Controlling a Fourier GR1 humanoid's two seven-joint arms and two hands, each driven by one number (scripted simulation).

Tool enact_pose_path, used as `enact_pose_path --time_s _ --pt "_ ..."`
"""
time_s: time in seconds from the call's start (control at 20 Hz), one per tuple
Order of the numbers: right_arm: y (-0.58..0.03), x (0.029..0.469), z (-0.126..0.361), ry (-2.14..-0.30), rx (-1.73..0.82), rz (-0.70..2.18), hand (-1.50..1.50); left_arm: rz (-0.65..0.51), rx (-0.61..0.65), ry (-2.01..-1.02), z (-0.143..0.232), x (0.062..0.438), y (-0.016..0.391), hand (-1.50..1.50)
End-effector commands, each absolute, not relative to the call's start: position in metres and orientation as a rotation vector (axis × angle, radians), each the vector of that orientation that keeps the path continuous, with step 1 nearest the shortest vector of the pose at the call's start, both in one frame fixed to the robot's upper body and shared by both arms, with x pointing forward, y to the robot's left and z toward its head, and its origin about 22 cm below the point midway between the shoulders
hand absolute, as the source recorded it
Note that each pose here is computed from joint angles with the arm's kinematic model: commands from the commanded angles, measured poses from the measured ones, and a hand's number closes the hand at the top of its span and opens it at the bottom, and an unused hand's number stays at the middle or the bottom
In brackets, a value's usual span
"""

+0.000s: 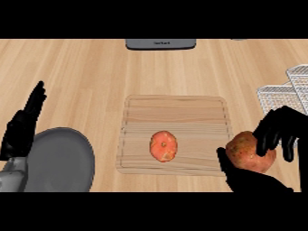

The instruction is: Pick the sweet potato from the cutting board and place it in the tiered basket

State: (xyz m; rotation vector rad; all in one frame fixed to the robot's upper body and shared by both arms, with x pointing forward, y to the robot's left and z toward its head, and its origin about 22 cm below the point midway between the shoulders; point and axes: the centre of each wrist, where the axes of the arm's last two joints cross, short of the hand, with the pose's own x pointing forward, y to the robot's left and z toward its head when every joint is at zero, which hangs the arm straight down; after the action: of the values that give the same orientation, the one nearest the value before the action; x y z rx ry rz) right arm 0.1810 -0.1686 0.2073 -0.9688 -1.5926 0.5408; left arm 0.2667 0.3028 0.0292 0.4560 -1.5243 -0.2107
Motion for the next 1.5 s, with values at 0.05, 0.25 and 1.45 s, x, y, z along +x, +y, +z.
enact_pose_path --time_s 0.05,0.25,1.45 --pt "-0.197 0.166 0.252 -1.573 -1.187 0.536 1.5 -0.212 0.443 -1.531 0.035 0.271 0.315 0.0" --pt "-0.222 0.17 0.273 -1.589 -1.125 0.579 1.5 -0.236 0.44 -1.53 0.029 0.271 0.304 0.0" --pt "-0.387 0.277 0.278 -1.306 -1.524 0.788 1.5 -0.234 0.434 -1.547 0.044 0.275 0.295 0.0"
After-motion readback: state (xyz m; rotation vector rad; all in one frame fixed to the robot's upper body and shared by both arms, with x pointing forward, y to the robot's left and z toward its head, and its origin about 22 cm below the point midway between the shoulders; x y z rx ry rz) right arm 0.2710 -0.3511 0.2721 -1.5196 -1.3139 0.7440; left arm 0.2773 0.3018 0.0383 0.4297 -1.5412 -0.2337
